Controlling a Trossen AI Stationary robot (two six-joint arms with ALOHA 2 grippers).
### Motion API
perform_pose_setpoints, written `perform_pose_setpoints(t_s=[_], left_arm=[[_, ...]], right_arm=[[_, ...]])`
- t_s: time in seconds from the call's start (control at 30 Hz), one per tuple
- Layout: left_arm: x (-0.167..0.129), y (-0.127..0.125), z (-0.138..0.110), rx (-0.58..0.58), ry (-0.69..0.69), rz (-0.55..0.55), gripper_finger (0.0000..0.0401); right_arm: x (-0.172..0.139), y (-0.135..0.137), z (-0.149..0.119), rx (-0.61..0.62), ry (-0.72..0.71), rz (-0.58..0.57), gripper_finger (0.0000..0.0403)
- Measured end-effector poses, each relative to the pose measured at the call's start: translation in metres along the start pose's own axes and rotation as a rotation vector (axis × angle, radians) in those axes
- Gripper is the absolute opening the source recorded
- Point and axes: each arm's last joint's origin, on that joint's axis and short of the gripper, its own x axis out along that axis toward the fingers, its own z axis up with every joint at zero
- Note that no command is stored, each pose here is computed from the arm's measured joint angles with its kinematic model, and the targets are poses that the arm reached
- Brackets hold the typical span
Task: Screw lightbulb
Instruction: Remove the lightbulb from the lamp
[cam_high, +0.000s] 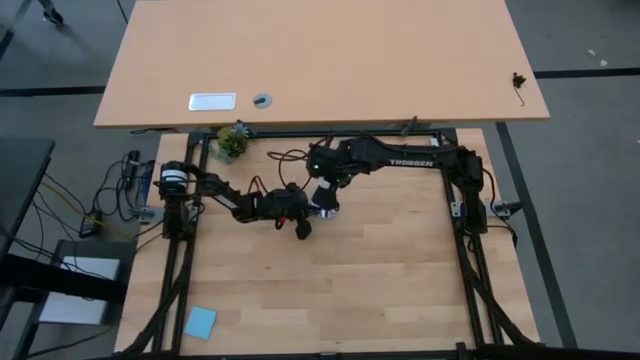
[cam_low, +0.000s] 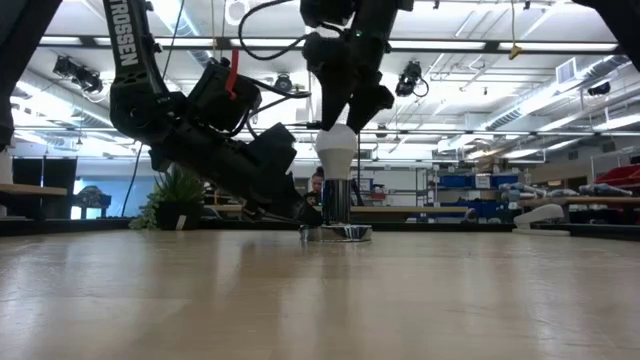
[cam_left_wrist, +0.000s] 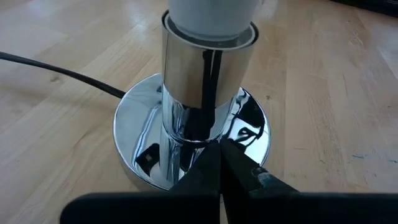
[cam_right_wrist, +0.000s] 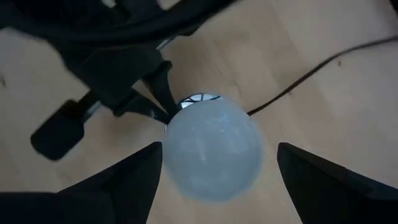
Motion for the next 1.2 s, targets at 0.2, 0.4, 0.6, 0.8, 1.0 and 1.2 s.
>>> perform_pose_setpoints(t_s=[0.2, 0.4, 0.6, 0.8, 1.0, 1.2], left_arm=[[0.0, 0.0, 0.0, 0.0, 0.0, 0.0, 0.0003], [0.0, 0.0, 0.0, 0.0, 0.0, -0.001, 0.0003], [0.0, 0.0, 0.0, 0.0, 0.0, -0.002, 0.0003], [0.0, 0.0, 0.0, 0.0, 0.0, -0.002, 0.0003], [0.0, 0.0, 0.0, 0.0, 0.001, -0.001, 0.0003], [0.0, 0.0, -0.001, 0.001, 0.002, 0.0, 0.0003]], right_arm=[[0.014, 0.001, -0.002, 0.066, 0.003, 0.065, 0.0323], [0.019, 0.0, -0.002, 0.045, -0.003, 0.063, 0.0322], [0.019, -0.003, -0.002, -0.101, 0.003, 0.075, 0.0286], [0.019, -0.01, 0.0, -0.393, 0.0, 0.167, 0.0253], [0.019, -0.013, 0.002, -0.844, -0.049, 0.198, 0.0258], [0.019, -0.009, 0.003, -0.993, -0.091, 0.192, 0.0257]])
